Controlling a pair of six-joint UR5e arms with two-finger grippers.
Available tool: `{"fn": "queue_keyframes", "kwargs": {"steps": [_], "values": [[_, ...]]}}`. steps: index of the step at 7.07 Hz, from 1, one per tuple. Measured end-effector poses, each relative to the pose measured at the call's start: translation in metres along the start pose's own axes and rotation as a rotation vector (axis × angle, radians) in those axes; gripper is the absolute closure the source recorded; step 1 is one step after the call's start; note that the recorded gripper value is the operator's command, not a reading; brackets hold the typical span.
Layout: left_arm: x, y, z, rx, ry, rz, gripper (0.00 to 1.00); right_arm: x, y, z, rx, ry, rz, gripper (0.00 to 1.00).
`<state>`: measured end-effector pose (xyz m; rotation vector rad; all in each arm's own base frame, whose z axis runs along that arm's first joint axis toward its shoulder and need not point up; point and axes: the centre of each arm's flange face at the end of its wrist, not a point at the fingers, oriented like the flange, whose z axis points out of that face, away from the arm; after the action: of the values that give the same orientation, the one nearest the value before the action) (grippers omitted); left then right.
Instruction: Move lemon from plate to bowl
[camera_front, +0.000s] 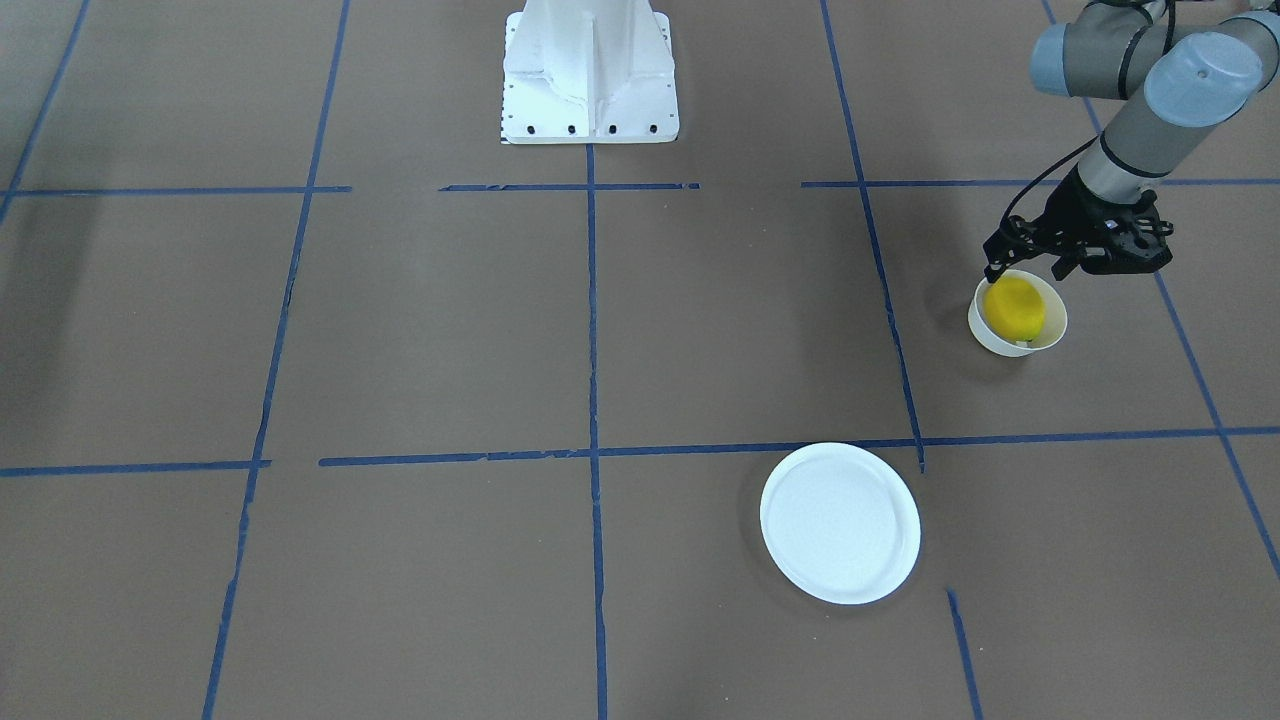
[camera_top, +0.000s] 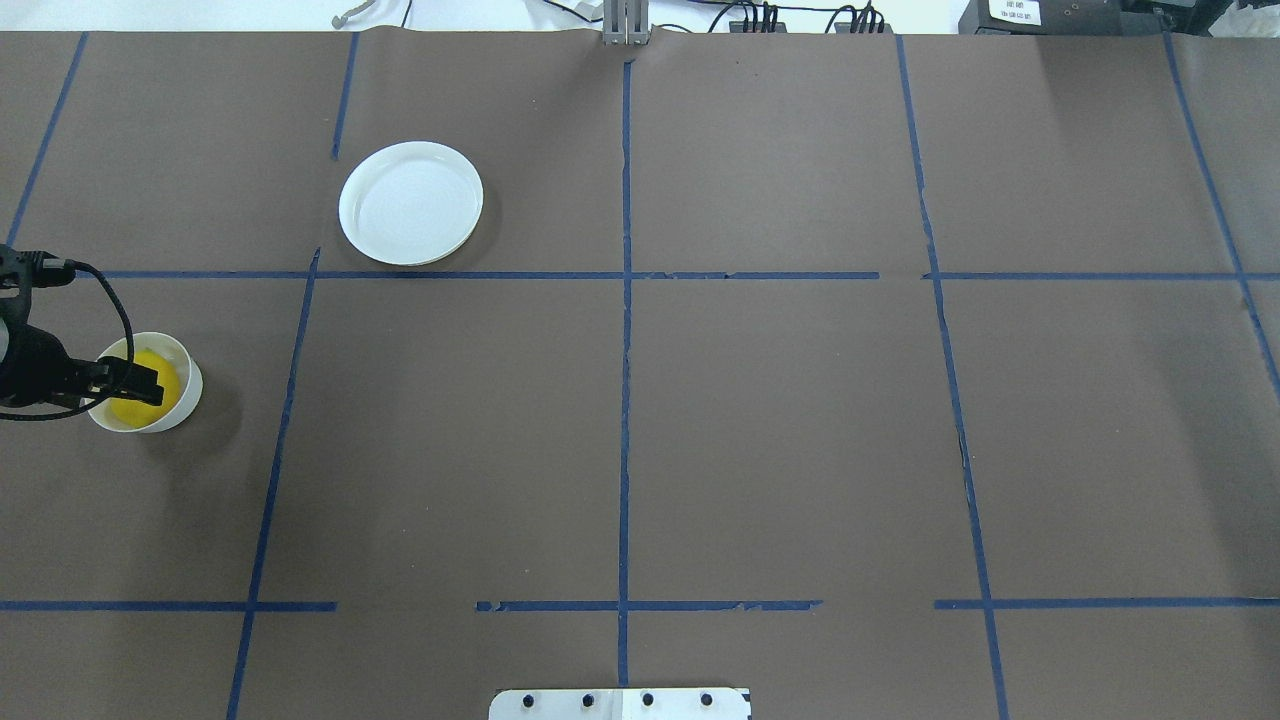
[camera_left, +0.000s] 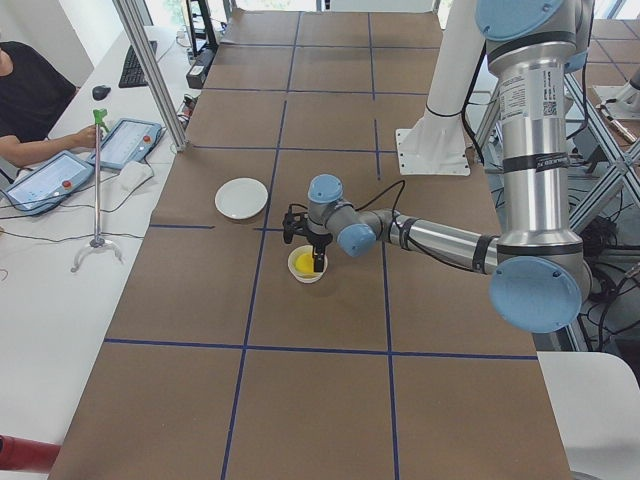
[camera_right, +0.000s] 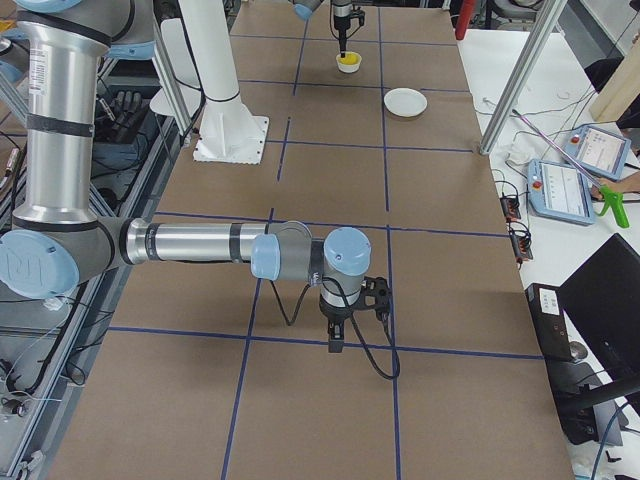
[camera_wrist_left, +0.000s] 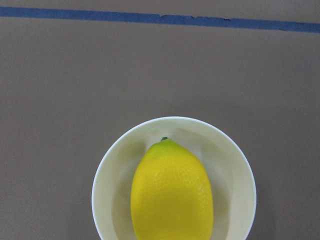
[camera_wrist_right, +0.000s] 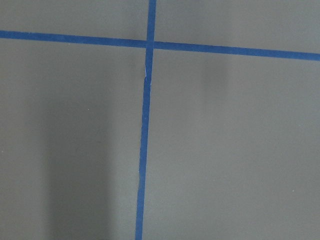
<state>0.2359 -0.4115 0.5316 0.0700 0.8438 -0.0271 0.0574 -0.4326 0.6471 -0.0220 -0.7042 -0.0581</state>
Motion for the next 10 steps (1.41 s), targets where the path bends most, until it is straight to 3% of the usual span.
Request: {"fn": "queue_keyframes", "kwargs": {"steps": [4, 6, 8, 10], "values": [[-0.037, -0.060, -0.075, -0.001, -0.053, 0.215, 0.00, 0.000, 0.000, 0.000, 0.000, 0.000, 0.000, 0.00], [-0.100, -0.079, -0.123, 0.028, -0.038, 0.262, 0.00, 0.000, 0.000, 0.000, 0.000, 0.000, 0.000, 0.00], [-0.184, -0.084, -0.145, 0.048, -0.034, 0.246, 0.00, 0.000, 0.000, 0.000, 0.000, 0.000, 0.000, 0.00], [-0.237, -0.074, -0.154, 0.037, -0.047, 0.150, 0.00, 0.000, 0.000, 0.000, 0.000, 0.000, 0.000, 0.00]]}}
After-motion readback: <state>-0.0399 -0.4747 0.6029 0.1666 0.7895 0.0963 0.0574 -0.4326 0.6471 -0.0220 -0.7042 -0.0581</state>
